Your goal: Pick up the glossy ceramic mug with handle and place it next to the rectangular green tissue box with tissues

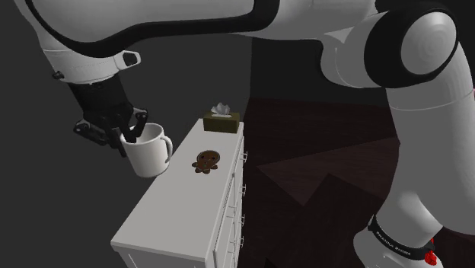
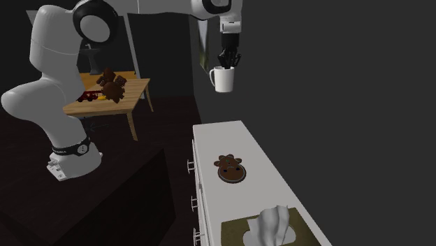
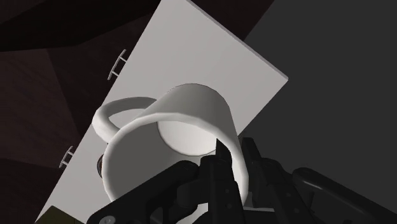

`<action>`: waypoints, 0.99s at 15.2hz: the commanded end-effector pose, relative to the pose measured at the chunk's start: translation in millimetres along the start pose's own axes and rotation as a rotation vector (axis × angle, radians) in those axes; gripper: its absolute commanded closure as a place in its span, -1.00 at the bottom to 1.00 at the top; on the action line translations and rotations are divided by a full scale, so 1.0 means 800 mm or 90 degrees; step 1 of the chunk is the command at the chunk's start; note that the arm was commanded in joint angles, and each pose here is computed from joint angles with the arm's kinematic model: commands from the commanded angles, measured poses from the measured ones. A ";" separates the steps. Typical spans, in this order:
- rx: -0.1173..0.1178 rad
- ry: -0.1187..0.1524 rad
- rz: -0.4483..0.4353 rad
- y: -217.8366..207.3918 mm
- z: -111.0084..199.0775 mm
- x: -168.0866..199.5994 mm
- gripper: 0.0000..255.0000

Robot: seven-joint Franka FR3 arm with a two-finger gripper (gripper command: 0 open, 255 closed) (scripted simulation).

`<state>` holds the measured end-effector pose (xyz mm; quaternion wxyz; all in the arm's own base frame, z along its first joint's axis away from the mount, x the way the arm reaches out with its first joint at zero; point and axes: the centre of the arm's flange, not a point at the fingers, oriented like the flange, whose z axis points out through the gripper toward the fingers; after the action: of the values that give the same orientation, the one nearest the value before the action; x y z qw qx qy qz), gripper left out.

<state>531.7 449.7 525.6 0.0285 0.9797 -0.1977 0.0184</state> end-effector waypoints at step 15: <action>0.000 0.000 0.000 0.129 -0.008 0.152 1.00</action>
<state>598.5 320.7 543.5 0.0289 0.9796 -0.1983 0.0182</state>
